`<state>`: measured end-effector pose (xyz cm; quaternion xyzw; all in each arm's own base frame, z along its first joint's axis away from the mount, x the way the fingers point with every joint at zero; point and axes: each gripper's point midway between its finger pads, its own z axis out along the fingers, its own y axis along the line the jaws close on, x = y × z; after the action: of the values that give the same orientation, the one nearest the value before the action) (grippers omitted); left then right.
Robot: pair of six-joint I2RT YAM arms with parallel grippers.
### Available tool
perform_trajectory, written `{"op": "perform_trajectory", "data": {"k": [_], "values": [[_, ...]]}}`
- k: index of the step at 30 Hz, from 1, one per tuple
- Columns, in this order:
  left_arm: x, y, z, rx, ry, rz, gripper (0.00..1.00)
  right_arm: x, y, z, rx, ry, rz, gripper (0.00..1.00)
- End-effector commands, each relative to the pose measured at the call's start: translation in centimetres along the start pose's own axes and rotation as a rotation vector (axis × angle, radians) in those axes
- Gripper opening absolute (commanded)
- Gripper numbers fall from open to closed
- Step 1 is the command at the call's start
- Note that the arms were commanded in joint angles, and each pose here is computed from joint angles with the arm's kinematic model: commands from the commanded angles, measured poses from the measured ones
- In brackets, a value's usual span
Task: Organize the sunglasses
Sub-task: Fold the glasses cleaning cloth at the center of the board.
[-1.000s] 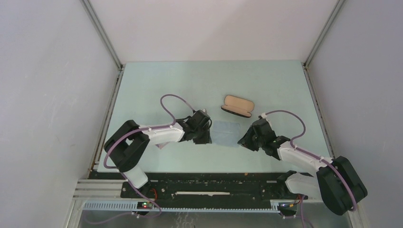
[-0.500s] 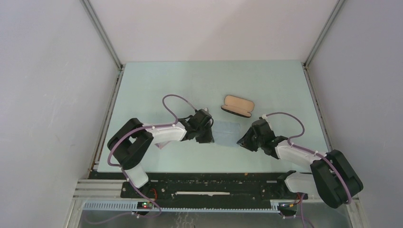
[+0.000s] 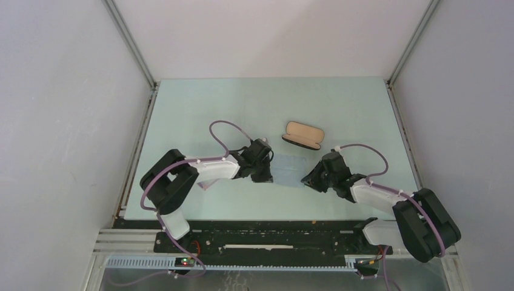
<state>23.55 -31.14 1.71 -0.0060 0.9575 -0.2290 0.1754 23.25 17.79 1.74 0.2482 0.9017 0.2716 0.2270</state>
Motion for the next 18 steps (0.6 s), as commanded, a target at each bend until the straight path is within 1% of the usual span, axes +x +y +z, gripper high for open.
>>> {"op": "perform_trajectory", "data": {"k": [1, 5, 10, 18], "values": [[0.1, -0.2, 0.3, -0.017, 0.014, 0.02, 0.0, 0.4, -2.7, -0.2, 0.089, -0.013, 0.011, 0.32], [0.0, -0.6, 0.2, 0.001, 0.014, 0.033, 0.0, 0.6, -3.4, -0.6, 0.118, -0.013, 0.001, 0.33], [-0.1, -0.6, -0.1, 0.005, 0.008, 0.039, 0.0, 1.5, -3.9, -0.8, 0.141, 0.012, -0.014, 0.35], [-0.1, -0.9, 0.0, 0.018, 0.014, 0.046, 0.0, 2.0, -3.4, -0.5, 0.114, 0.016, -0.012, 0.35]]}}
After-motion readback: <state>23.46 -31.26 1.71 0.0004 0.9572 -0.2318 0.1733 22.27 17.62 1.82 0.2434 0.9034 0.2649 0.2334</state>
